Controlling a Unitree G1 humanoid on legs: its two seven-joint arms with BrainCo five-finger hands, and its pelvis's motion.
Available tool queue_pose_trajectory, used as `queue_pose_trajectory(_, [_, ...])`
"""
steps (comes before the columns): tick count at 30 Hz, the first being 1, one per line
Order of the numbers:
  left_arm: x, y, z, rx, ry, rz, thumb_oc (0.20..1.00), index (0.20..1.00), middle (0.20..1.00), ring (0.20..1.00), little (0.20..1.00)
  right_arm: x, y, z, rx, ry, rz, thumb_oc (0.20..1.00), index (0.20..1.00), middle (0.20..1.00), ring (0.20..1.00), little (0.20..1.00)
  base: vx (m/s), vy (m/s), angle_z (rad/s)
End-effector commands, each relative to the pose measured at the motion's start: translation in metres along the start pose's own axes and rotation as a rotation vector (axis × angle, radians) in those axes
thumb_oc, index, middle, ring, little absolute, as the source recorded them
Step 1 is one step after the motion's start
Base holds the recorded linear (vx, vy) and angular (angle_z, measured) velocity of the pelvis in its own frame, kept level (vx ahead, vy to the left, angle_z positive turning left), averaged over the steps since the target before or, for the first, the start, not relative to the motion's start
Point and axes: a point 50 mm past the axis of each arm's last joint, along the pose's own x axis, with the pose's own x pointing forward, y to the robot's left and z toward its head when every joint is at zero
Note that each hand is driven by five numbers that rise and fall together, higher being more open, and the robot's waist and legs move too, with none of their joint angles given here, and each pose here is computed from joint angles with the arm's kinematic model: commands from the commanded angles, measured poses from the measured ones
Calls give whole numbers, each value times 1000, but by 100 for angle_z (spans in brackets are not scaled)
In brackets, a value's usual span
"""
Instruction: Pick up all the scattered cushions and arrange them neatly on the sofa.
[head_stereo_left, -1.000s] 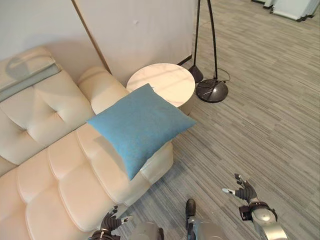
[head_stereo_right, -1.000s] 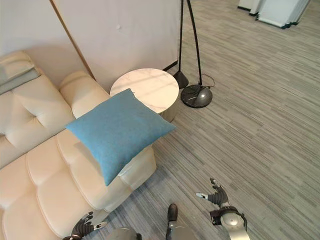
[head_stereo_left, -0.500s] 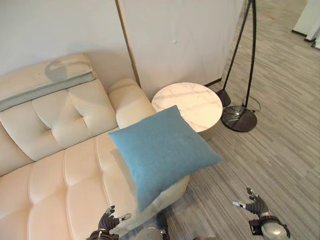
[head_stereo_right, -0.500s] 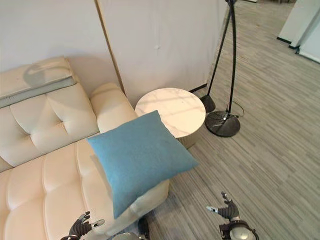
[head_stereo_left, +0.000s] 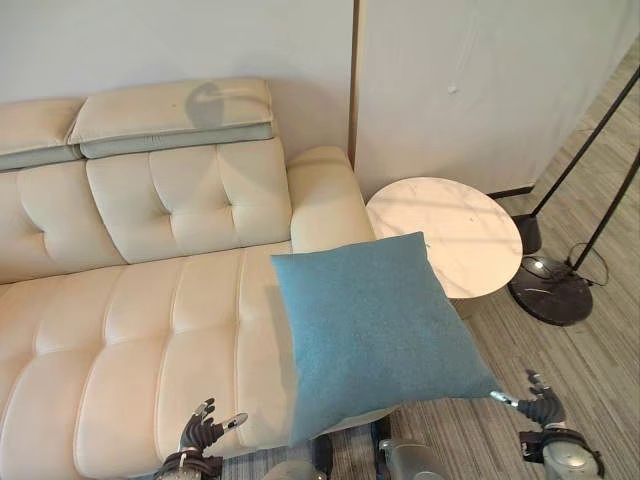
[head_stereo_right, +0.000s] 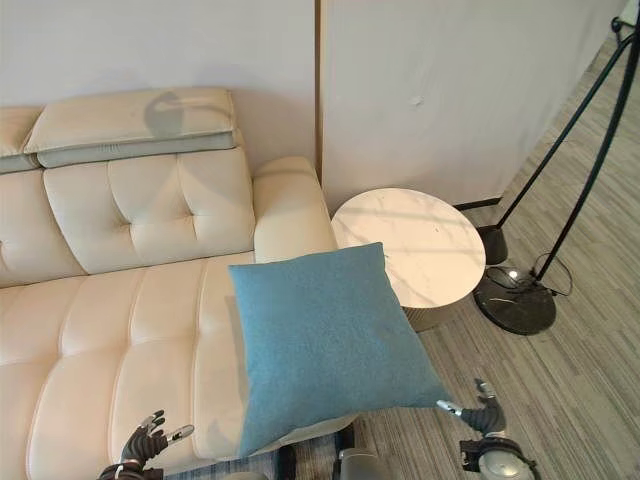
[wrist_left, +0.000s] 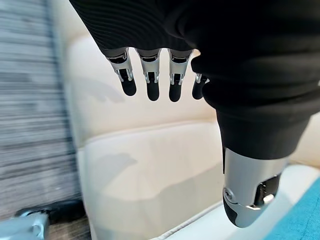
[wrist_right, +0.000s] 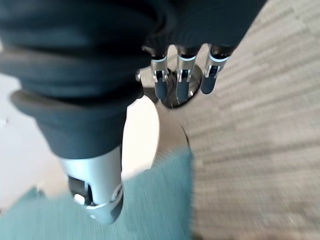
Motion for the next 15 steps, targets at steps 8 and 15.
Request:
queue_pose_trajectory(8, [17,-20,115,-113,-398,-85,1000,1000,1000,1000,1000,30,26,113,68,-327,177,1000,1000,1000,1000,1000,-63,-126,7])
queue_pose_trajectory(15, [19,-80,207,-162,-593,-207,1000,1000,1000,1000,1000,42,78,189,79,-425,280,1000,1000,1000,1000,1000,-145,-60,13])
